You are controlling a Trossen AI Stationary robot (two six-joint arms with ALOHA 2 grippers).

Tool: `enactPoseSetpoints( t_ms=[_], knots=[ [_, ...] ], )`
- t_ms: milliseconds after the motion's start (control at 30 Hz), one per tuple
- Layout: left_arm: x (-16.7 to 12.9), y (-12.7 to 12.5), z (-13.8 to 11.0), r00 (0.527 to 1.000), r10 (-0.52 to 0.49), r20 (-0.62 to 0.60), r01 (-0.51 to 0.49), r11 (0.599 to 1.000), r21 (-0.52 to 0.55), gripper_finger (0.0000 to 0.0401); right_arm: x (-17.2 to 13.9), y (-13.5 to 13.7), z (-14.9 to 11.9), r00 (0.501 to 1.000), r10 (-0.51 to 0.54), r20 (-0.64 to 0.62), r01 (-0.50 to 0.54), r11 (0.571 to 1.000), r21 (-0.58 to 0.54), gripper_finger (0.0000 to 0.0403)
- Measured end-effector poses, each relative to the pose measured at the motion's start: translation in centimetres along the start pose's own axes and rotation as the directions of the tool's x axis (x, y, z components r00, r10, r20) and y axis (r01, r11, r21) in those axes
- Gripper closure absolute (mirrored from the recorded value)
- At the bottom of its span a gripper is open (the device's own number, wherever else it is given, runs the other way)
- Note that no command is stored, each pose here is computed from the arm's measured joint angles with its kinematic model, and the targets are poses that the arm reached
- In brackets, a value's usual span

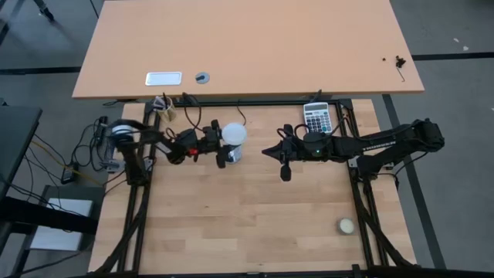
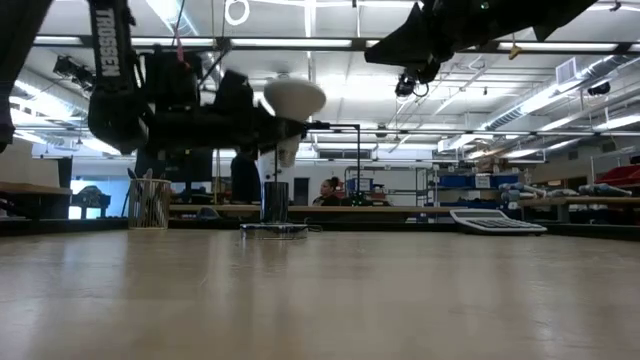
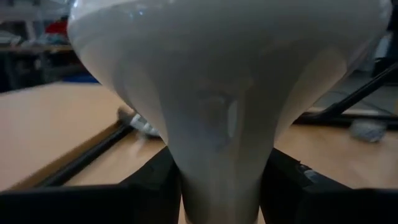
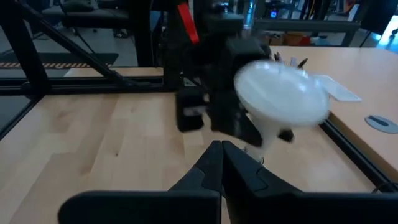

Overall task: Screw lightbulb
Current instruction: Insert the white lightbulb into the silver lamp

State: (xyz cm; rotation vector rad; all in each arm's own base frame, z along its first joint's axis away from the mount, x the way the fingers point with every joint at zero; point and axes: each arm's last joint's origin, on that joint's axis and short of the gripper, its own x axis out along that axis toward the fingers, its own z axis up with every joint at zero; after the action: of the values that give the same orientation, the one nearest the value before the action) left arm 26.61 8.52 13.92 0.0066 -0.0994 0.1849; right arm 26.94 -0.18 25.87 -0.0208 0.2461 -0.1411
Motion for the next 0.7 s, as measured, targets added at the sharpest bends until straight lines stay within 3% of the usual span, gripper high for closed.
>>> enactPoseSetpoints(
  t_ms=[333, 700],
  knots=[
    [-1.6, 0.1, -1.6, 0.997, 0.066, -0.045, -0.066, 0.998, -0.002, 0.0244, 0.0, 0.0, 0.0, 1.0, 0.0, 0.001, 0.0, 1.0, -0.001, 0.0391],
    [-0.7, 0.1, -2.1, 0.998, 0.036, -0.052, -0.037, 0.999, -0.021, 0.0244, 0.0, -0.1, 0.3, 1.0, -0.005, 0.027, 0.005, 1.0, -0.005, 0.0391]
  ],
)
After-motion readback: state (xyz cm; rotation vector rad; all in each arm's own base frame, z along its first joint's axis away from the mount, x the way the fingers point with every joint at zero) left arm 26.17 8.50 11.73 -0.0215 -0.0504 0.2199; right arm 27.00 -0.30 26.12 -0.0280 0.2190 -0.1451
